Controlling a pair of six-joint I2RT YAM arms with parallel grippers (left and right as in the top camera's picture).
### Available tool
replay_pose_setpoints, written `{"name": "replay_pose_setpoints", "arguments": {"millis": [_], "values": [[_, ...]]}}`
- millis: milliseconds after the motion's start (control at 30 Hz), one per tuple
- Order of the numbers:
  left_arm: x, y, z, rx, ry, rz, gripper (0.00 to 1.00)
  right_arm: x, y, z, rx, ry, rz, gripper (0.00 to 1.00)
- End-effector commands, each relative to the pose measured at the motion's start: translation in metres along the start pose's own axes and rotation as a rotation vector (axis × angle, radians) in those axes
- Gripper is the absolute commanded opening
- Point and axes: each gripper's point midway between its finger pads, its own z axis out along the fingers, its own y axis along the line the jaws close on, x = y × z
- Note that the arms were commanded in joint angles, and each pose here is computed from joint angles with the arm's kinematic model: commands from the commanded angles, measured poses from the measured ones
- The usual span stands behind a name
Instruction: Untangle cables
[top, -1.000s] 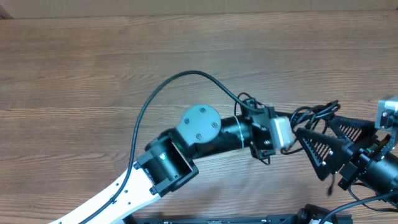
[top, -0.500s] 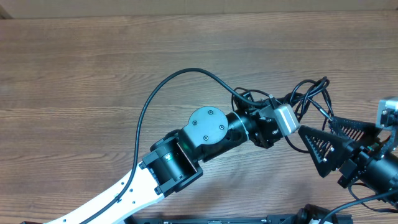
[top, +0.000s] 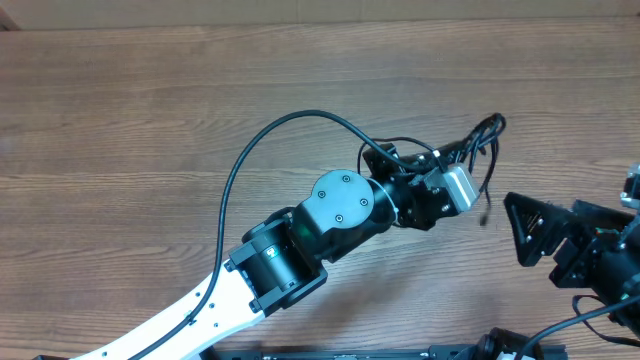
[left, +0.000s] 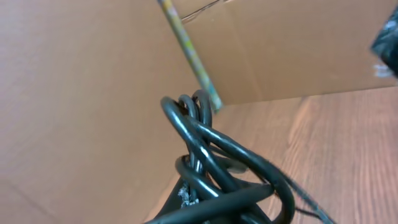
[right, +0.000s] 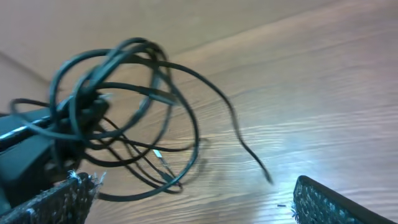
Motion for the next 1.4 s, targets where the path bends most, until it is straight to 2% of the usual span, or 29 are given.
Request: {"name": "replay_pose_setpoints", "arguments": {"millis": [0, 200, 300, 367, 500, 667, 867, 1367], "values": [[-0.008, 0.005, -0.001, -0.015, -0.022, 0.035, 0.04, -0.005, -0.003, -0.004, 0.033, -0.027, 0.013, 1.00], [-0.021, -0.021, -0.003, 0.129, -0.098, 0.037, 0.04, -0.008, 0.035, -0.007, -0.186, -0.028, -0.010, 0.98], [-0.028, -0.034, -0.006, 0.206, -0.141, 0.038, 0.04, -0.008, 0.050, -0.011, -0.275, -0.025, -0.020, 0.90], [-0.033, -0.041, -0.008, 0.234, -0.159, 0.035, 0.04, -0.007, 0.054, -0.012, -0.300, -0.022, -0.029, 0.81], [-0.043, -0.043, -0.009, 0.228, -0.196, 0.037, 0.04, -0.005, 0.054, -0.012, -0.303, -0.014, -0.024, 0.71], [-0.050, -0.045, -0.010, 0.230, -0.218, 0.036, 0.04, -0.002, 0.057, -0.013, -0.320, -0.001, -0.017, 0.69], [-0.055, -0.053, -0.007, 0.244, -0.238, 0.003, 0.04, -0.002, 0.057, -0.013, -0.323, -0.001, -0.019, 0.55], [-0.069, -0.053, -0.011, 0.258, -0.291, -0.065, 0.04, -0.002, 0.057, -0.013, -0.322, -0.003, -0.042, 0.31]]}}
